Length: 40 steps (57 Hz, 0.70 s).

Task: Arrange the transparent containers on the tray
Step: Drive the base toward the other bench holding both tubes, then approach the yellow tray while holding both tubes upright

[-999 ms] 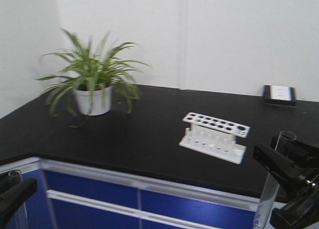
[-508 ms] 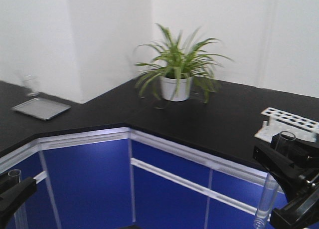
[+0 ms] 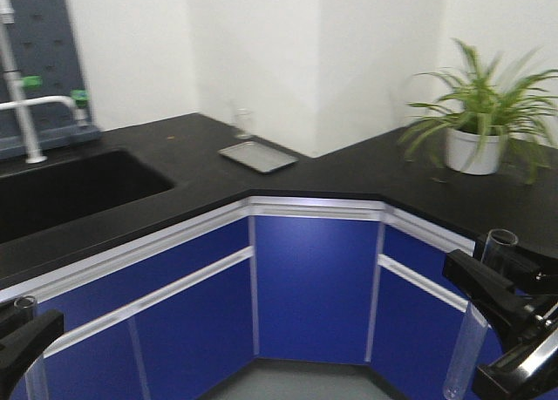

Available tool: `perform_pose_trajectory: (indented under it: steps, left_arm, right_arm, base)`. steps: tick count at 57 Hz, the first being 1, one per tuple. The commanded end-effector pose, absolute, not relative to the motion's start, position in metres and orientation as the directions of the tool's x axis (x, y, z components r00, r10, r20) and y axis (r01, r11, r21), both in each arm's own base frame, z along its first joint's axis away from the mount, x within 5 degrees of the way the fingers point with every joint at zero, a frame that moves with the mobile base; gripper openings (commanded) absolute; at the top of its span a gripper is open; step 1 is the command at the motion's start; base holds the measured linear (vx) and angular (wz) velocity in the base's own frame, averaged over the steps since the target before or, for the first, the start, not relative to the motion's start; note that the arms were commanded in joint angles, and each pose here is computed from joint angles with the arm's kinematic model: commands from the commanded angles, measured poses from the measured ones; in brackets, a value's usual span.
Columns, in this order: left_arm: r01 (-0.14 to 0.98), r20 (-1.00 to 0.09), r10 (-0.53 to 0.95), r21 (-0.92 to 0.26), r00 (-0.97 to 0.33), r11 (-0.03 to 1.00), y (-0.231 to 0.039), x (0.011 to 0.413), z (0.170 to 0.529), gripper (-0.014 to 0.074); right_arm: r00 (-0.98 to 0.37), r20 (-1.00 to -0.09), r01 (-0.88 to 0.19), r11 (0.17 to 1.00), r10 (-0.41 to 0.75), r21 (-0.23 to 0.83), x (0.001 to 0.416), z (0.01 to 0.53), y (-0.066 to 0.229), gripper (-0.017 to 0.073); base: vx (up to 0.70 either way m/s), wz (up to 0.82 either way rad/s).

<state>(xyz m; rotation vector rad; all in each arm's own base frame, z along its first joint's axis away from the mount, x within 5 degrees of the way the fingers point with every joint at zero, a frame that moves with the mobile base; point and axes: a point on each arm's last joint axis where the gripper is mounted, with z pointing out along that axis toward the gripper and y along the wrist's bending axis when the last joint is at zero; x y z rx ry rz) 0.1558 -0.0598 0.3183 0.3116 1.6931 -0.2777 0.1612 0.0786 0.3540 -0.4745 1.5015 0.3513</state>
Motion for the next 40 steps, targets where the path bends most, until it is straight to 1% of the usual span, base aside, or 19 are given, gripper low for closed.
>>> perform_pose_trajectory:
  steps: [1, 25, 40]
  left_arm:
    - [0.391, -0.999, -0.004, -0.02, -0.042, 0.92, -0.0631, 0.1546, 0.3358, -0.0007]
    - [0.391, -0.999, -0.004, -0.02, -0.042, 0.92, -0.0631, 0.1546, 0.3358, -0.0007]
    - [0.391, -0.999, -0.004, -0.02, -0.042, 0.92, -0.0631, 0.1546, 0.3358, -0.0007]
  right_arm:
    - [0.104, -0.994, -0.526, 0.847, -0.033, -0.084, 0.158, 0.3675, 0.0798, -0.0013]
    - [0.104, -0.994, -0.526, 0.847, -0.033, -0.084, 0.158, 0.3675, 0.0798, -0.0013]
    - [0.104, -0.994, -0.525, 0.847, -0.034, -0.083, 0.158, 0.3674, 0.0797, -0.0013]
  base:
    - [-0.22, 0.63]
    - [-0.2, 0.63]
    - [-0.14, 0.54]
